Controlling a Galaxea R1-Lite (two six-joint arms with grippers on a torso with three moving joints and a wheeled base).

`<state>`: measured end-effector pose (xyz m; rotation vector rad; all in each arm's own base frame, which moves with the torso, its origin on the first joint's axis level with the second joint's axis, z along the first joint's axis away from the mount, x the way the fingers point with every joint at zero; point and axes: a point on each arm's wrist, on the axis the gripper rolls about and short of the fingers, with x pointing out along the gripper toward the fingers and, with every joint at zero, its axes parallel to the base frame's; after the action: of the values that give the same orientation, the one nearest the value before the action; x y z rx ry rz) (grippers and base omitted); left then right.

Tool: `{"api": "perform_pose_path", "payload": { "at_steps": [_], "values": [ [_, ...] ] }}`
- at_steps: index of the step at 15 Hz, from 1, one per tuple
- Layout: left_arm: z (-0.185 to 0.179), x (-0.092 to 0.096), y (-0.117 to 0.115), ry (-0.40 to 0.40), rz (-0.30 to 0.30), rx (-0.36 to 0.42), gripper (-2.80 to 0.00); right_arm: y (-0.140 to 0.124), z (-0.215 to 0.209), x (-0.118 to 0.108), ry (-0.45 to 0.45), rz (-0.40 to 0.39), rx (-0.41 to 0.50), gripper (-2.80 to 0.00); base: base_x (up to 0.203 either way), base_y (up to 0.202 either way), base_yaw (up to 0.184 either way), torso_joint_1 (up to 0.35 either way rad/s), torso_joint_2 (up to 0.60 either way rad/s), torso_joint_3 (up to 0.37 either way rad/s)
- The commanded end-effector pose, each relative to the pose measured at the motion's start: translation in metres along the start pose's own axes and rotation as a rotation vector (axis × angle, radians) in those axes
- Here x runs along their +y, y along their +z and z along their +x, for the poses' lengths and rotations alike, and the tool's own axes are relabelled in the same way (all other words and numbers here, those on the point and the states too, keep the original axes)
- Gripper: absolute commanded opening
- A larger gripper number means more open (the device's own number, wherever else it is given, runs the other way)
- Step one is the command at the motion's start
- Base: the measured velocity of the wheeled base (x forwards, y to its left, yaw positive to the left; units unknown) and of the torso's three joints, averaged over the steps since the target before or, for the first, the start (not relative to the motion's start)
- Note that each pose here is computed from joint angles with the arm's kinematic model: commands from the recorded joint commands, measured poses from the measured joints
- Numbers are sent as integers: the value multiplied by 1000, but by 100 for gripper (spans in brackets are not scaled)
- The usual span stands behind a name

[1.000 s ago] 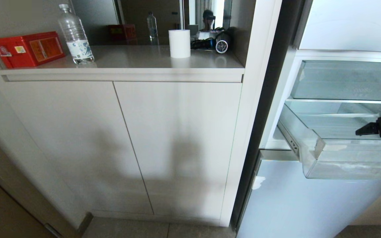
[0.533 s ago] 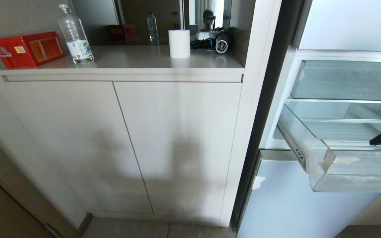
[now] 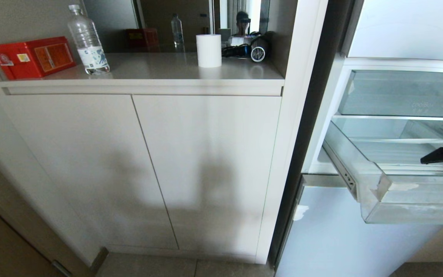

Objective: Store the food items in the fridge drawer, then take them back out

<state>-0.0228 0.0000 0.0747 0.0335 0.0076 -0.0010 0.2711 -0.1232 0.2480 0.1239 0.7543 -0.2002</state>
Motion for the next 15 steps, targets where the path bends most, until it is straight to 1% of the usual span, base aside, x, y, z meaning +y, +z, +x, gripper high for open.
{"api": "perform_pose_path", "payload": {
  "at_steps": [1,3,5,7,8,9,10,12,13,14,15],
  "values": [
    [0,0,0,1,0,2,-280,0,-8,0,6,6,-21,0,0,0,0,0,0,0],
    [0,0,0,-1,0,2,-280,1,-38,4,32,14,-117,0,0,0,0,0,0,0],
    [0,0,0,-1,0,2,-280,-11,-74,11,37,7,-190,0,0,0,0,0,0,0],
    [0,0,0,-1,0,2,-280,-37,-111,22,49,-7,-255,0,0,0,0,0,0,0],
    [0,0,0,-1,0,2,-280,-54,-127,28,55,-13,-284,0,0,0,0,0,0,0],
    [0,0,0,-1,0,2,-280,-77,-140,34,60,-16,-308,0,0,0,0,0,0,0],
    [0,0,0,1,0,2,-280,-102,-147,39,63,-17,-321,-280,0,0,0,0,0,0],
    [0,0,0,1,0,2,-280,-152,-151,47,65,-23,-353,-280,0,0,0,0,0,0],
    [0,0,0,-1,0,2,-280,-172,-150,50,61,-28,-371,-280,0,0,0,0,0,0],
    [0,0,0,0,0,2,-280,-187,-148,51,56,-36,-394,-280,0,0,0,0,0,0],
    [0,0,0,-1,0,2,-280,-197,-147,52,51,-44,-412,-280,0,0,0,0,0,0]
  ]
}}
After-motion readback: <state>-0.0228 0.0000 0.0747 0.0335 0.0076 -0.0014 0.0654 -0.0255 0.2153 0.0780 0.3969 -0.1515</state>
